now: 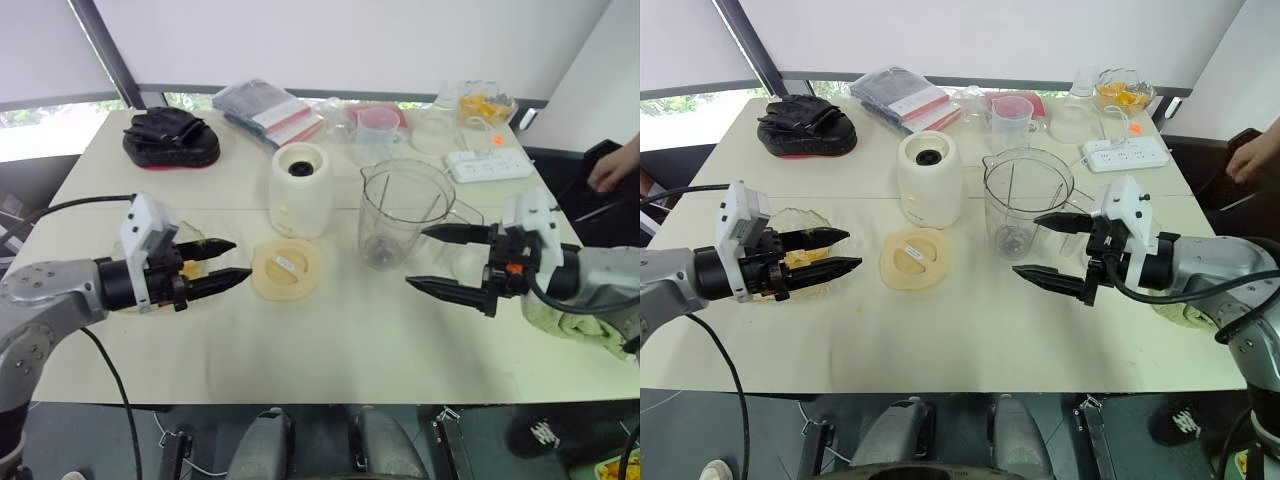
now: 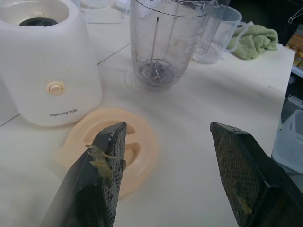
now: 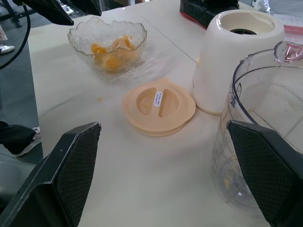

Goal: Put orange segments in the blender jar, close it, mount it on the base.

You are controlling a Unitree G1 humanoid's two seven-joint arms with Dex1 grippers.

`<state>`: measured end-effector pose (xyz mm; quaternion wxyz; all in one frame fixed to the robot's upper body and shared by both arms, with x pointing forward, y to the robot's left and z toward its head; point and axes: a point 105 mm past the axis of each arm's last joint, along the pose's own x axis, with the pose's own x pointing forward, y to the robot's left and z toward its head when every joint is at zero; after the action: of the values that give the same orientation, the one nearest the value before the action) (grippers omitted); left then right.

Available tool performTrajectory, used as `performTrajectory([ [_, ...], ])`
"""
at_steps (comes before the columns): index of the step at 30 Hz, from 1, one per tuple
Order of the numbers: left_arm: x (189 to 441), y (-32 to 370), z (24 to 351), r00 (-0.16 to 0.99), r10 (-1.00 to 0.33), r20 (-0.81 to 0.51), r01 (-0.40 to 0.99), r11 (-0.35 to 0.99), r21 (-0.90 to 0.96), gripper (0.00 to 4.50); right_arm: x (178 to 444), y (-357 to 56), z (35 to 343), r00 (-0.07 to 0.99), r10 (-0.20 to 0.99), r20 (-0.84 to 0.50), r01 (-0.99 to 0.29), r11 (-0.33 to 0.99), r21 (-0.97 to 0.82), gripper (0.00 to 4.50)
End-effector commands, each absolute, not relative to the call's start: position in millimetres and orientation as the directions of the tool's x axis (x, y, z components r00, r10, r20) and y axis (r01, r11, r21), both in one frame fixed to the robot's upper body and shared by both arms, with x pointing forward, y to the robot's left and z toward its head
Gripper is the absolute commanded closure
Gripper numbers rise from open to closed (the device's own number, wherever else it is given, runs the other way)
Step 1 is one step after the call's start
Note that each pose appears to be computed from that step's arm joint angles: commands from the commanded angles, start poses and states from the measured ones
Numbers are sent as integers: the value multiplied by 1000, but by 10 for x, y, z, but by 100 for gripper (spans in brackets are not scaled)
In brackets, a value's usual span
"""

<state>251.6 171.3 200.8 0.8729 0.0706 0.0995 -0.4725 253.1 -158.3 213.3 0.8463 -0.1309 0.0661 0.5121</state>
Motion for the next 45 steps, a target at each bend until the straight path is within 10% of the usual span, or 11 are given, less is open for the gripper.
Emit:
performTrajectory([
  [1, 2447, 1632, 1999, 517, -824, -233, 853, 518, 61, 160, 2508, -1548, 2246, 463, 857, -227, -884, 424, -198, 0],
  [31, 2529, 2066, 1947, 593, -766, -248, 803, 585, 112, 160, 2537, -1446, 2201, 445, 870, -212, -892, 412, -184, 0],
  [45, 3198, 2881, 2073, 582, -502, -639, 808, 446, 385, 160, 2562, -1297, 2085, 454, 877, -156, -886, 427, -178, 0],
])
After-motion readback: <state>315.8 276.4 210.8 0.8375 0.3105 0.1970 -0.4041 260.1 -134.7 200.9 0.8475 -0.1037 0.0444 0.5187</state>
